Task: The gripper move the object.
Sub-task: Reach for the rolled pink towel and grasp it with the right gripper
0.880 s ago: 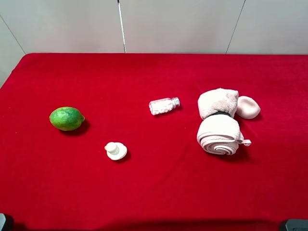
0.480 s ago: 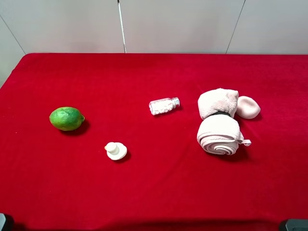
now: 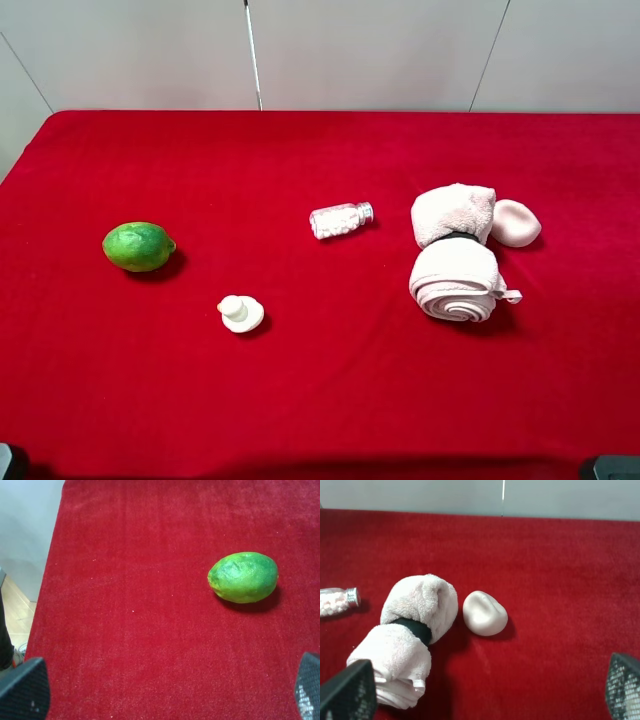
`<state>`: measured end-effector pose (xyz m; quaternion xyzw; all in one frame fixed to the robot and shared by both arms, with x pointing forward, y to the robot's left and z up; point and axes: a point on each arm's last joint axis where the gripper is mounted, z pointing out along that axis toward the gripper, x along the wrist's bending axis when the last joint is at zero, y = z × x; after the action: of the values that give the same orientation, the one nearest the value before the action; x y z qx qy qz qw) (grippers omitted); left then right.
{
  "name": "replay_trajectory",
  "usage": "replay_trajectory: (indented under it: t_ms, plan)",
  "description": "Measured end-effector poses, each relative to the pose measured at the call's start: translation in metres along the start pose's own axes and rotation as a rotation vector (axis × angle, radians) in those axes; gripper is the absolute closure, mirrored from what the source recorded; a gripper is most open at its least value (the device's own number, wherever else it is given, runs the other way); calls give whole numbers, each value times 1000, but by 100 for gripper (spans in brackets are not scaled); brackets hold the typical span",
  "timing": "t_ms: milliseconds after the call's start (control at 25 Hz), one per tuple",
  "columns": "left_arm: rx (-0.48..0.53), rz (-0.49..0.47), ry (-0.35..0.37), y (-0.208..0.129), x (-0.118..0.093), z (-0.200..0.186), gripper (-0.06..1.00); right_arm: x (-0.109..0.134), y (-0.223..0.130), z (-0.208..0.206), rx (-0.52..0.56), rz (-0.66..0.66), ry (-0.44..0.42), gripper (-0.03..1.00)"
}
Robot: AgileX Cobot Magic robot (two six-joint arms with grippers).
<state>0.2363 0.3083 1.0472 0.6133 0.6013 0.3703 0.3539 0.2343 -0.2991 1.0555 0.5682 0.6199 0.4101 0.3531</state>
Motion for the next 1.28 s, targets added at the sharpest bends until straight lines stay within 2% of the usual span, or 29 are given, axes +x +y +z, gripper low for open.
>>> replay_trajectory:
  t_ms: [1280]
  plan:
    - [0, 0, 0, 0, 0, 0, -3, 1, 0, 0, 0, 4, 6, 27]
